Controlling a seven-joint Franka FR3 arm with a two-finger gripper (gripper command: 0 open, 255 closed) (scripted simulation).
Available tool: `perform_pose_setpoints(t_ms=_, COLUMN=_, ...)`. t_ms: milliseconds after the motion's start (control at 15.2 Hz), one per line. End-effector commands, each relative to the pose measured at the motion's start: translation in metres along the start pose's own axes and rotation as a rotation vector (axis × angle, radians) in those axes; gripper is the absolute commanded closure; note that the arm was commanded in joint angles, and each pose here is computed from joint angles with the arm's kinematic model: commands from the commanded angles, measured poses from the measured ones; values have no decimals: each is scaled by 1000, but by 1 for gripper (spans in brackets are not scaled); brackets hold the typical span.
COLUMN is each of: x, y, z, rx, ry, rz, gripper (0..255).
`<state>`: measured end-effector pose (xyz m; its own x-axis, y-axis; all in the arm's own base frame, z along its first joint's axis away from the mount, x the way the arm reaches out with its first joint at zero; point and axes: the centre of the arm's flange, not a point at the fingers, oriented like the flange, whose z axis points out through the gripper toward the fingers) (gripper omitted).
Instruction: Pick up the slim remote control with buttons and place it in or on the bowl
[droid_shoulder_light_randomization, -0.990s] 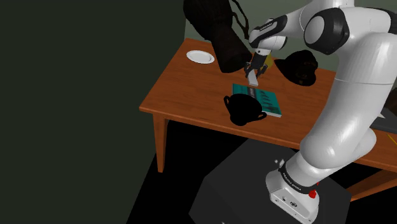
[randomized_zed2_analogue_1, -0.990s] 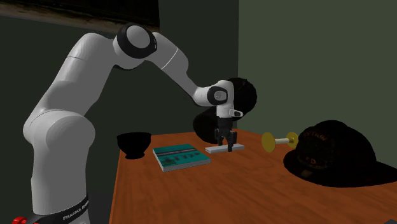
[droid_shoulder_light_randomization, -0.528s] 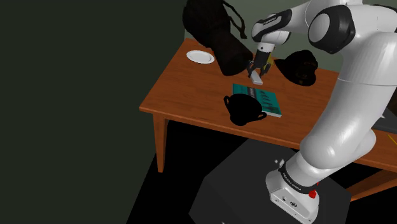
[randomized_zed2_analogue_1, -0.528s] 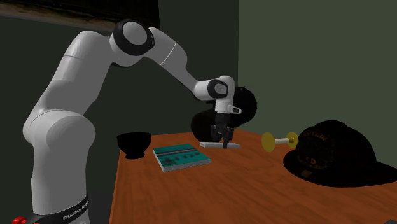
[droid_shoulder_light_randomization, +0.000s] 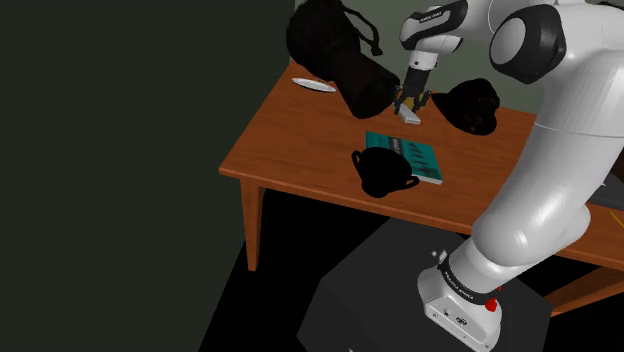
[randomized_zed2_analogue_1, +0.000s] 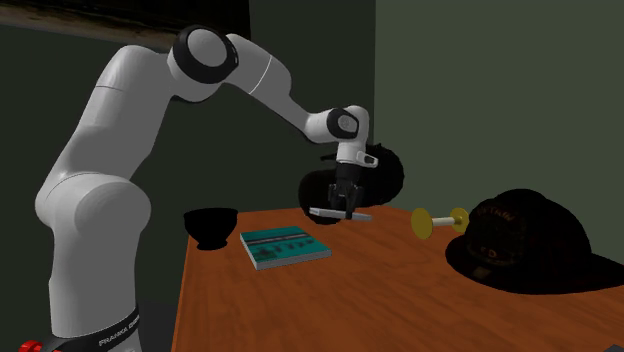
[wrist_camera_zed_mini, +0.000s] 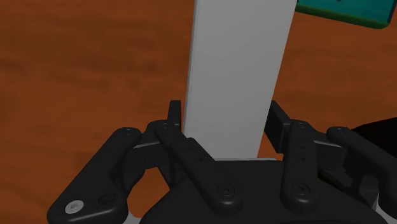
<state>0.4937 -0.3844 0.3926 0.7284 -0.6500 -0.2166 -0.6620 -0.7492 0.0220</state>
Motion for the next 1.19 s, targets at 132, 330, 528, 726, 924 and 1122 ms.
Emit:
perform_pose_setpoints(t_ms=132, x=13, y=1, z=-48, rx=4, ry=227, rz=-2, gripper=255)
perform_pose_setpoints(t_ms=330, x=10, y=1, z=-63, rx=4, ry=227, rz=-2, gripper=255)
perform_pose_setpoints(t_ms=528, x=6, y=2, z=-79, rx=4, ry=227, rz=-2, gripper=255)
perform_pose_setpoints(t_ms=726, x=3, y=2, z=-94, rx=4, ry=227, rz=-2, gripper=255)
perform_pose_setpoints(t_ms=924, x=0, y=2, z=-109, rx=4, ry=227, rz=-2, gripper=255)
perform_pose_setpoints(t_ms=1122, x=-25, y=-8, z=-108, rx=4, ry=227, rz=-2, gripper=255)
